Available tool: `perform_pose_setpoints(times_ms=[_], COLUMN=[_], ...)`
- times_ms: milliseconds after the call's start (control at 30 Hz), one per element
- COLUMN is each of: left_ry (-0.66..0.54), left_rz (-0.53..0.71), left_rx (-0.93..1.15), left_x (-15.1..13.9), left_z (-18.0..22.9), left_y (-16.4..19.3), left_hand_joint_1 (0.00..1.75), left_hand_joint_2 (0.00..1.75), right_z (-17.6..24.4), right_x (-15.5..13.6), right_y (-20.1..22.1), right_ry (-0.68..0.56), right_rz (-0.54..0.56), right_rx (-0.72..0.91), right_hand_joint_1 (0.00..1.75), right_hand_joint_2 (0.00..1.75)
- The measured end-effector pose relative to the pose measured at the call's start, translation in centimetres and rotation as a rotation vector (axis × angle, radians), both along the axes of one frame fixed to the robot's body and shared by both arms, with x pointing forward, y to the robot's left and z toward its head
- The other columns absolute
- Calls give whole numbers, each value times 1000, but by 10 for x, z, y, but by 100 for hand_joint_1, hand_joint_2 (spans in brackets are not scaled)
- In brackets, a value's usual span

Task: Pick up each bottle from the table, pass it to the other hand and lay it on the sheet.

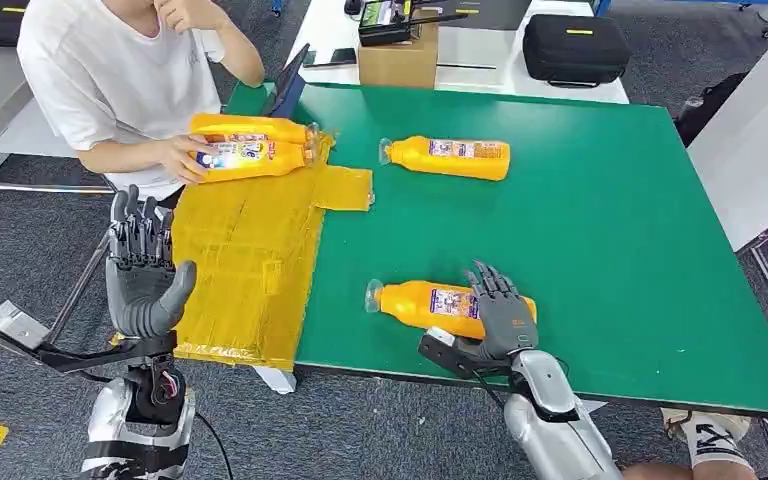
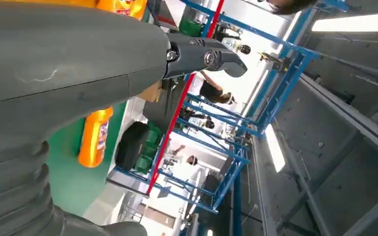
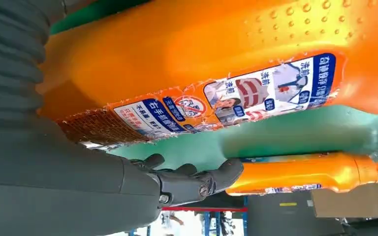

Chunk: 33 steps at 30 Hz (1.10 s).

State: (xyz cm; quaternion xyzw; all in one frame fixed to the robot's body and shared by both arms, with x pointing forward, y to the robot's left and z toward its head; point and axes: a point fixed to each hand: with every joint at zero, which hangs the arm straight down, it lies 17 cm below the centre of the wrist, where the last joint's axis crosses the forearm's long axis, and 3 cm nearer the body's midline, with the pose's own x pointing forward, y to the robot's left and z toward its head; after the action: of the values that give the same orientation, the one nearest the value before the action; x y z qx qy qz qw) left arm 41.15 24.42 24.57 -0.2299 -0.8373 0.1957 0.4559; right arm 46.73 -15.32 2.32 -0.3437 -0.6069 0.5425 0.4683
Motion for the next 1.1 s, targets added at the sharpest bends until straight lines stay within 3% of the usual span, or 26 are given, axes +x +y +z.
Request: perform_pose_setpoints(times_ms=[567, 600, 633, 1100], left_ry=[0, 1, 3, 8], left_rz=[22, 24, 28, 38], left_rx=[30, 33, 35, 58], left_x=[-6, -7, -7, -10], left_z=[-1, -2, -3, -6], left_y=[7, 7, 9, 14], left_hand_joint_1=[0, 0, 0, 0], left_hand_joint_2=[175, 175, 175, 175], right_z=[-12, -14, -18, -34], right_x=[-8, -9, -9, 21], right_y=[-4, -6, -10, -50], right_ry=[60, 74, 92, 237], right_rz=[24, 23, 21, 11], right_rx=[-97, -110, -124, -249], right_hand_joint_1=[0, 154, 175, 175], right_hand_joint_2=[175, 175, 175, 175])
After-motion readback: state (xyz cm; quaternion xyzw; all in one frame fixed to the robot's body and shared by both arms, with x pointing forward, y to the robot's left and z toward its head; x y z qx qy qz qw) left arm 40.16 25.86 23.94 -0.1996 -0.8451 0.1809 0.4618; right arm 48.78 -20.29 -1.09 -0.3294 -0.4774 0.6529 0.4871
